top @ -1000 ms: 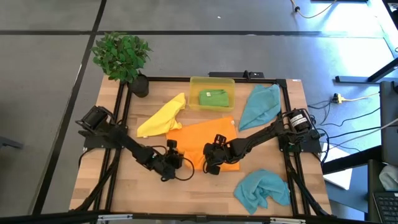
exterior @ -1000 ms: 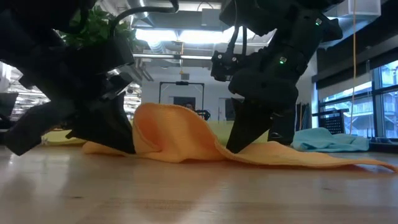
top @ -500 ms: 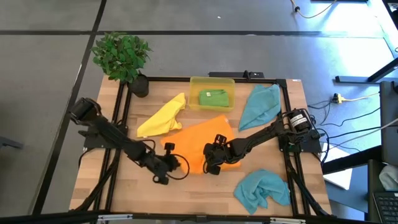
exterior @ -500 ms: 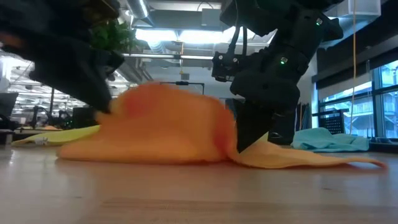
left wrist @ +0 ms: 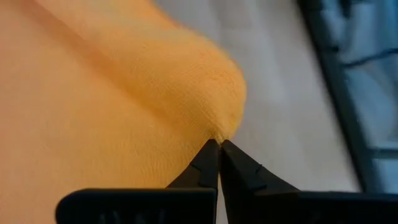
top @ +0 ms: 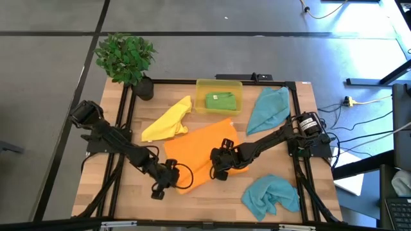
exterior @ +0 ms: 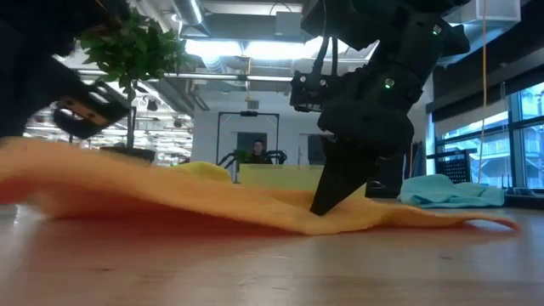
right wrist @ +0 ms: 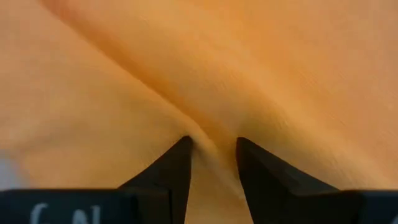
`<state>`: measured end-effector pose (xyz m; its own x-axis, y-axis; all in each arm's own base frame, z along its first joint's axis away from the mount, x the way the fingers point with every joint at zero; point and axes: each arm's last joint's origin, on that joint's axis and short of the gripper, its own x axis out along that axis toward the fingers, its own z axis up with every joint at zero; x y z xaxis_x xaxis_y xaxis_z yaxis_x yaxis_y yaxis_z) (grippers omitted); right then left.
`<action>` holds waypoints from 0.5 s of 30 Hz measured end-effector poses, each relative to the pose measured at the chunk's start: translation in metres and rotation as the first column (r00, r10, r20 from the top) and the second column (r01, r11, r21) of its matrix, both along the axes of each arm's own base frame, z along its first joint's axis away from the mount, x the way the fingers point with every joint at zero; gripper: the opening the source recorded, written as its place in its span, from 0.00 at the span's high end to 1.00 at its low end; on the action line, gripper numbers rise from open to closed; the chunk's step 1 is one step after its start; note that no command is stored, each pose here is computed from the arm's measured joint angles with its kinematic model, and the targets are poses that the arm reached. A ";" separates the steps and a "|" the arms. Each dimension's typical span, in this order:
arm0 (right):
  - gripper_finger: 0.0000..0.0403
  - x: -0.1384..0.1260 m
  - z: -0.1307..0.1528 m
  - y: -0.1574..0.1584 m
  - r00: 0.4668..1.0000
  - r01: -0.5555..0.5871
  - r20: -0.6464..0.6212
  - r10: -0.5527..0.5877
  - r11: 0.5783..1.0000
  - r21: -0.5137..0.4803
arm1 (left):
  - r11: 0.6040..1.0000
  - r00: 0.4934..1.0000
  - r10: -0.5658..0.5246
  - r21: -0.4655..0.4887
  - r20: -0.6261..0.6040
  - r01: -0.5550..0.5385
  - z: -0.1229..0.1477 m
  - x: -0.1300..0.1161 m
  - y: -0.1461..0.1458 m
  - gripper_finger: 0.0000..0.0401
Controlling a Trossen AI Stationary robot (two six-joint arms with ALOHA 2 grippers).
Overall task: Fold microfiber towels
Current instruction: Fold the orange microfiber cloth
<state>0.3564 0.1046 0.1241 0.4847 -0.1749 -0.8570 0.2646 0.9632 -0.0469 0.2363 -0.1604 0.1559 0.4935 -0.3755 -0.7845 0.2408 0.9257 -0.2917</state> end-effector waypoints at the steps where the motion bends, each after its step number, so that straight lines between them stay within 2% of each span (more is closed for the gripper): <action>1: 0.68 0.000 0.000 0.000 1.000 0.000 0.002 0.000 1.000 0.001 | 1.000 1.000 -0.011 -0.028 -0.005 0.011 0.001 0.000 -0.002 1.00; 5: 0.68 0.000 0.000 0.000 1.000 -0.002 0.000 0.002 1.000 0.003 | 0.998 1.000 -0.013 -0.066 -0.026 0.011 0.001 -0.001 -0.003 1.00; 9: 0.68 0.000 0.000 0.001 1.000 -0.006 -0.001 0.006 1.000 0.005 | 0.999 0.999 0.035 -0.029 0.000 -0.035 0.001 0.000 -0.002 0.98; 15: 0.68 0.000 0.000 0.001 1.000 -0.011 -0.006 0.011 1.000 0.002 | 0.998 0.998 0.066 -0.012 0.018 -0.065 0.002 0.003 0.001 0.87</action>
